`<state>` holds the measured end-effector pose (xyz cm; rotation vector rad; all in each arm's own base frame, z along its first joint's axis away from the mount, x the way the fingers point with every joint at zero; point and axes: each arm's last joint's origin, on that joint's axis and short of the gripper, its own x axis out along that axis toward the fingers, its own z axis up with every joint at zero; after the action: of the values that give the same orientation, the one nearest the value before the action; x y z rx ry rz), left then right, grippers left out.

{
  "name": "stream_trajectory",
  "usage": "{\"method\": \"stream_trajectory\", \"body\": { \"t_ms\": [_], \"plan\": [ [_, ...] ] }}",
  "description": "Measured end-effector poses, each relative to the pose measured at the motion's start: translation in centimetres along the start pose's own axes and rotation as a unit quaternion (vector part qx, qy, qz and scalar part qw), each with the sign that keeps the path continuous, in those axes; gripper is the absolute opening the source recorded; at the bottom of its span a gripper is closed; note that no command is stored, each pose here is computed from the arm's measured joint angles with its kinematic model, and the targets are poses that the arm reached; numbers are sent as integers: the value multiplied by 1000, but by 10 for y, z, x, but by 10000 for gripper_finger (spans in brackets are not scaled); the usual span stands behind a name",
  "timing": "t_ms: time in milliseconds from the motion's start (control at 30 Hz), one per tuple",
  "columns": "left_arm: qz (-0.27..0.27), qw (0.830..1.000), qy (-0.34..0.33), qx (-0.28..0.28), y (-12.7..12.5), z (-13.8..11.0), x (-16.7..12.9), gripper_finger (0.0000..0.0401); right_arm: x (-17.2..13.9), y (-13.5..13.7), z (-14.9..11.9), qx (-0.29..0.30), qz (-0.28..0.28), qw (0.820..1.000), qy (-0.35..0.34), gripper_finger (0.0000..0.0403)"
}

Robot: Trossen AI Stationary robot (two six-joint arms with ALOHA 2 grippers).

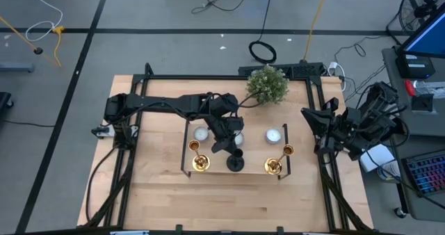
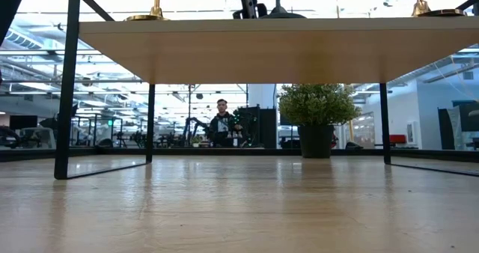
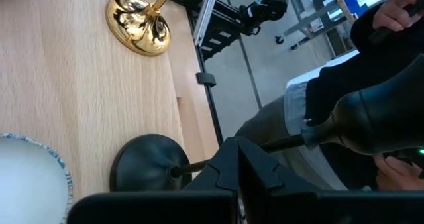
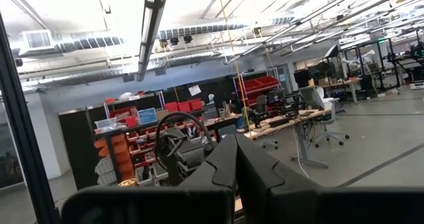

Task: Pick & Place candle stick holders
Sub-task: Adjust the black candleholder on the shelf

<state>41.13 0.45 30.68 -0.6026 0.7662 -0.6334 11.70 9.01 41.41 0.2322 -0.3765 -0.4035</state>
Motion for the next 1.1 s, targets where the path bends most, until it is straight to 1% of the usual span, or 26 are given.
{"method": "stream_trajectory", "body": {
  "t_ms": [433,633,1100],
  "plan": [
    [5,1000,7,-5,1,-2,0,0,0,0,0,0,0,1000,0,0],
    [17,1000,2,-3,2,-1,0,0,0,0,0,-4,0,1000,0,0],
    [0,1000,7,-4,1,-2,0,0,0,0,0,-8,0,1000,0,0]
  ]
}}
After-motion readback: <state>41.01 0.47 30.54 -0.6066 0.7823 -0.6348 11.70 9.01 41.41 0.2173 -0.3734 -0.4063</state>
